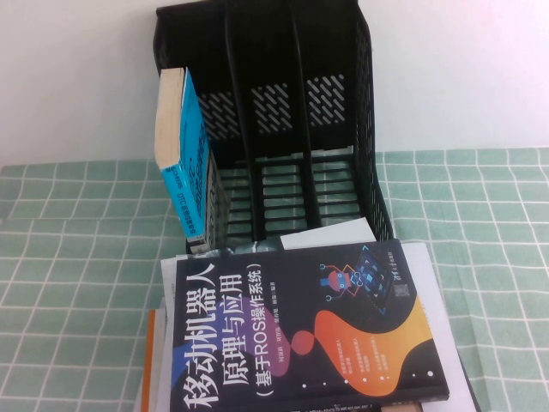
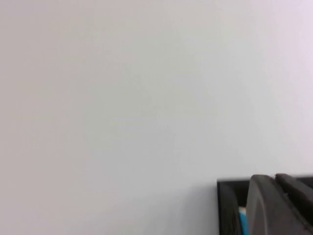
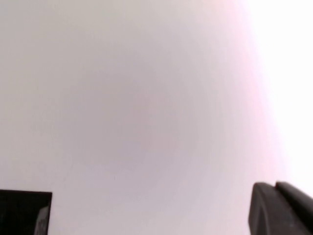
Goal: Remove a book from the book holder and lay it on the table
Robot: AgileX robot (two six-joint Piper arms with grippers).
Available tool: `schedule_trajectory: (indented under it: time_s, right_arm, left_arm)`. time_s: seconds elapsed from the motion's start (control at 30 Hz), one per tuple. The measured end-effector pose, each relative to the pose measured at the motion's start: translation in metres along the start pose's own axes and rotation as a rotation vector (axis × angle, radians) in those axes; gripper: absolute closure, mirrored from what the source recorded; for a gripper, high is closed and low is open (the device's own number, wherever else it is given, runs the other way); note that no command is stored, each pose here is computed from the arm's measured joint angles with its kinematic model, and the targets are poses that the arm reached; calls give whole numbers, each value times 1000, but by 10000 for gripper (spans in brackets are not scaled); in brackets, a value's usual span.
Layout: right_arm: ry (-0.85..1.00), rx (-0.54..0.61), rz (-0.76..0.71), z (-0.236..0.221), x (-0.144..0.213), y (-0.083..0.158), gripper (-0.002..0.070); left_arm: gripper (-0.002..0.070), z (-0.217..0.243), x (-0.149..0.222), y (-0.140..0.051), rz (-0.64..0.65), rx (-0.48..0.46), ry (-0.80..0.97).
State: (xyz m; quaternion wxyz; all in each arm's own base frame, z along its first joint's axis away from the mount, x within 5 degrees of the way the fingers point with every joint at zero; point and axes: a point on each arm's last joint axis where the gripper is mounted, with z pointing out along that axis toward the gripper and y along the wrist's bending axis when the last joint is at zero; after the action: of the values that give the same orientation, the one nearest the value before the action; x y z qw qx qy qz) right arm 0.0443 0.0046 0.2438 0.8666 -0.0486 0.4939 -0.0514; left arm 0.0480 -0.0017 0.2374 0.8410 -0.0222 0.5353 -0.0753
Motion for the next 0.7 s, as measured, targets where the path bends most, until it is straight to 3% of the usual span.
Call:
schedule_trajectory:
  time_s: [0.17,0.37,0.53,0.7]
  right_arm:
    - [-67,6,-11,0,-7,-1,678]
    - [46,-35,-168,12,-37,-3,678]
    - [150,45,-190,16,-68,-16,678]
    - [184,97,-191,19,-91,-24,678]
  left_arm:
    - [676,-1,-15,-1,-63,17,-153]
    - [676,9,-64,-9,-91,16,-14]
    - [676,17,-108,-15,-86,5,88]
    - [676,32,-121,-17,-75,-7,165]
